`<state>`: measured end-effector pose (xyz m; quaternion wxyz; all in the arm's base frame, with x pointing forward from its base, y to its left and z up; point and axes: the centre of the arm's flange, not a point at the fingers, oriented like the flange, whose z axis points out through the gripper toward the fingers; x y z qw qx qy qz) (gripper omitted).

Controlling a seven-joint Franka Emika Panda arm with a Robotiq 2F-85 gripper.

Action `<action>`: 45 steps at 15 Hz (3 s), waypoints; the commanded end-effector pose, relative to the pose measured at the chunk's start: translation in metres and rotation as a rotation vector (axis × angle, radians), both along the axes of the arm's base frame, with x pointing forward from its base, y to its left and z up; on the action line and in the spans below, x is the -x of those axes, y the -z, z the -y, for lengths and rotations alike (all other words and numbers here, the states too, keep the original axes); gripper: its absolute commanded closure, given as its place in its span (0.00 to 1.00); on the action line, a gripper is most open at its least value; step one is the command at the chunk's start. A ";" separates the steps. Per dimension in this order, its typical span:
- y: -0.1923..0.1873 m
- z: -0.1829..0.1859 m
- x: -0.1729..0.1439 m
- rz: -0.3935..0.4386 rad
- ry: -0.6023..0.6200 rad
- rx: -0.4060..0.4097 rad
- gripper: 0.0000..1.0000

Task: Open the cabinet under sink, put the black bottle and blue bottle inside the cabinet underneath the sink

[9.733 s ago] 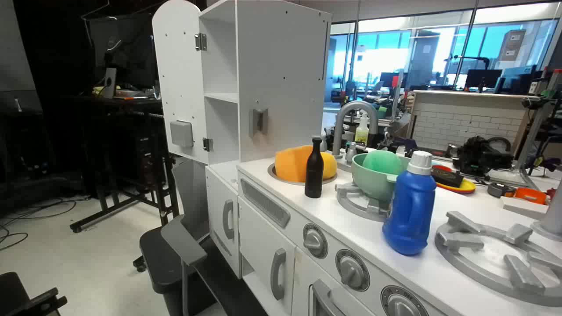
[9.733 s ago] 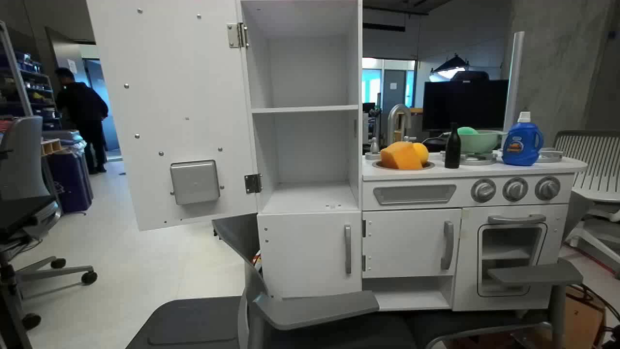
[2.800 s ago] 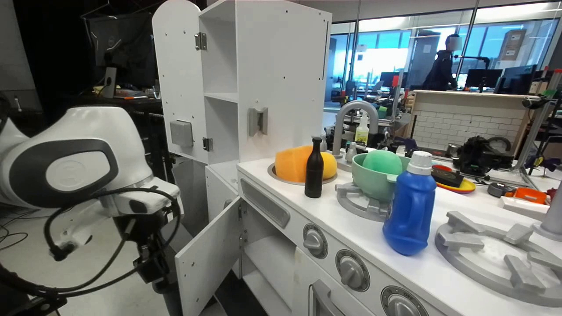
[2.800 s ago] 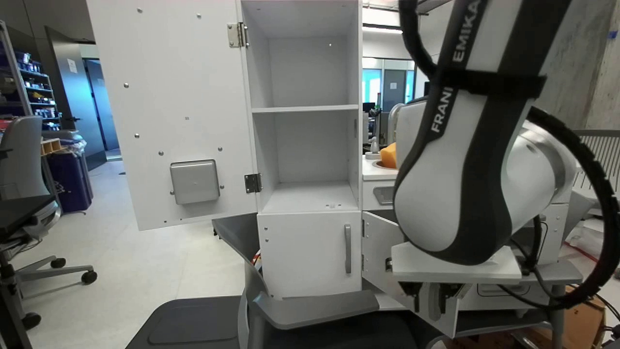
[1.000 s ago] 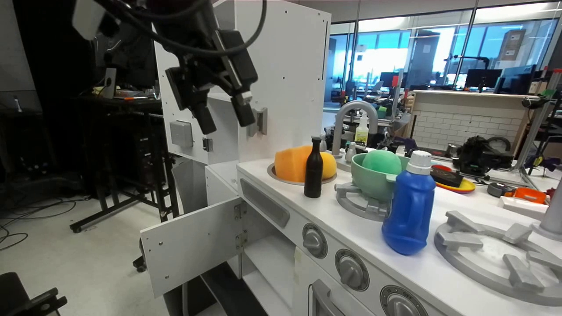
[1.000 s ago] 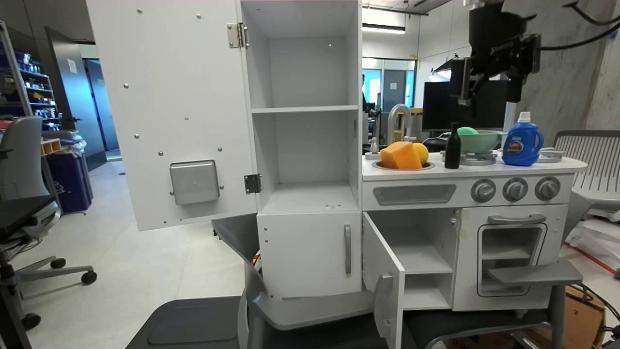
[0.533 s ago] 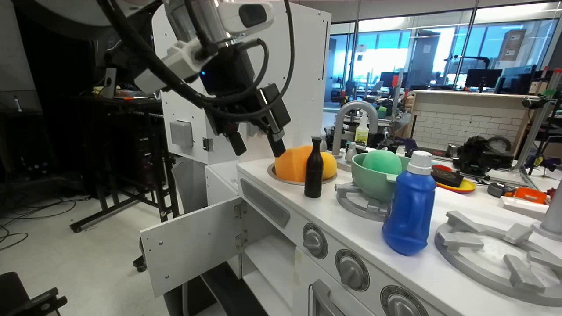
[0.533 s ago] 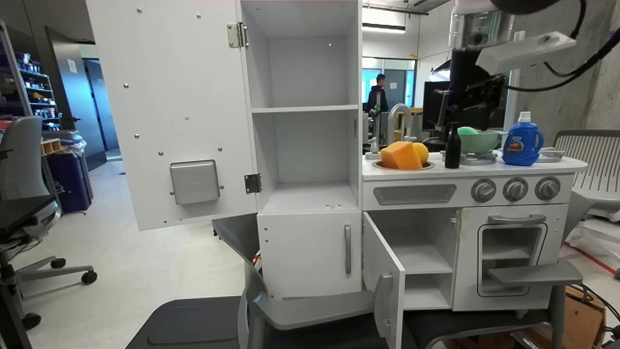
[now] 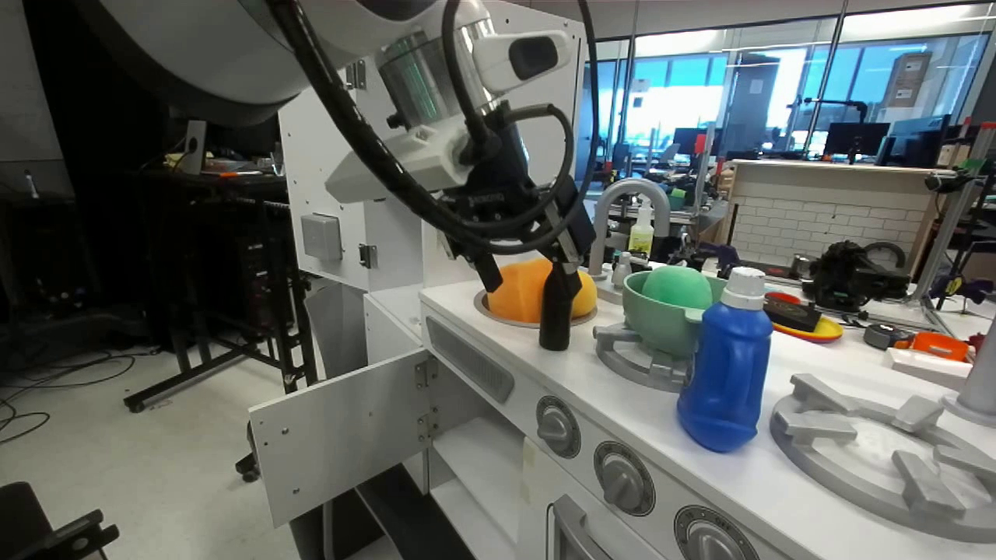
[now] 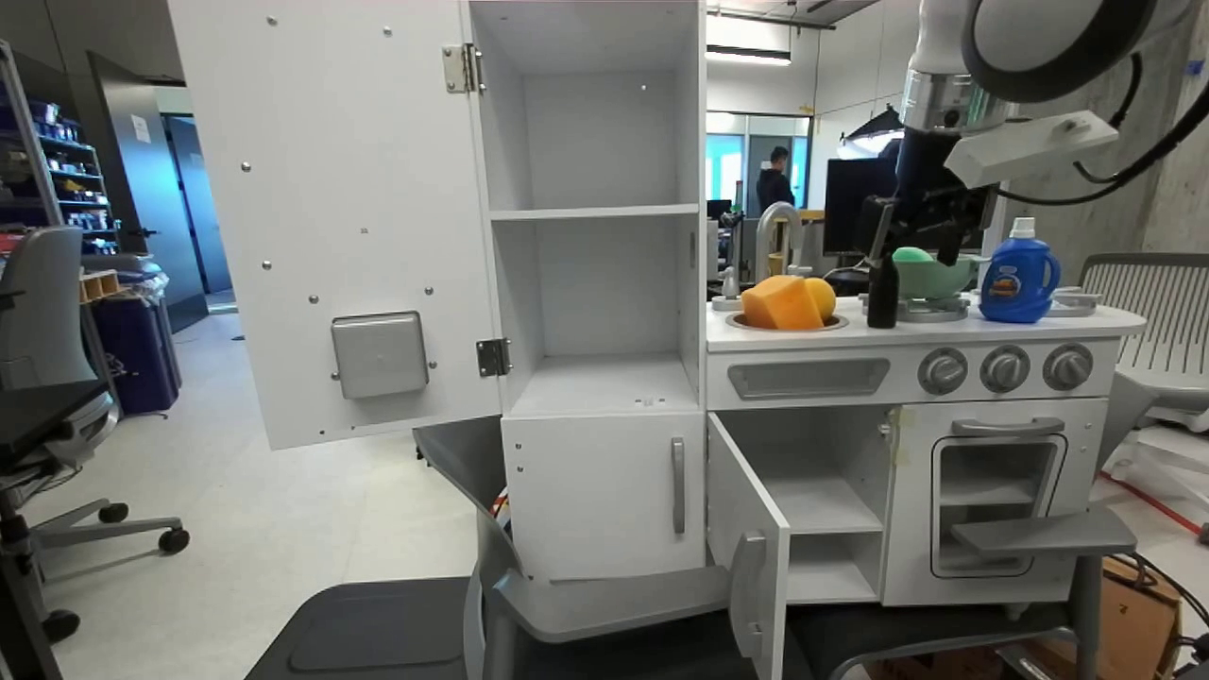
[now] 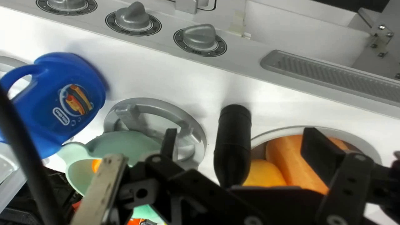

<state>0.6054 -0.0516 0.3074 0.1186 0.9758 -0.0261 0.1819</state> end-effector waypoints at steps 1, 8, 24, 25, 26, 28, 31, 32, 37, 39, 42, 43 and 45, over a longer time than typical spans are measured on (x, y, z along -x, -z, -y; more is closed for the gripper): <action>0.018 0.011 -0.012 0.017 -0.031 -0.002 0.00; 0.036 0.024 -0.020 0.060 -0.030 -0.035 0.00; 0.041 0.004 -0.057 0.074 -0.048 -0.058 0.00; 0.040 0.003 -0.059 0.074 -0.049 -0.056 0.00; 0.045 0.006 -0.060 0.075 -0.050 -0.056 0.00; 0.045 0.006 -0.061 0.072 -0.053 -0.050 0.26; 0.047 0.005 -0.062 0.069 -0.058 -0.046 0.51; 0.050 0.007 -0.061 0.070 -0.058 -0.047 0.58; 0.043 0.004 -0.056 0.049 -0.056 -0.034 0.93; 0.038 0.006 -0.047 0.021 -0.063 -0.032 0.94; 0.025 0.009 -0.020 -0.013 -0.085 -0.021 0.94; 0.020 0.010 -0.012 -0.025 -0.097 -0.017 0.94; 0.013 0.011 0.015 -0.056 -0.134 -0.013 0.94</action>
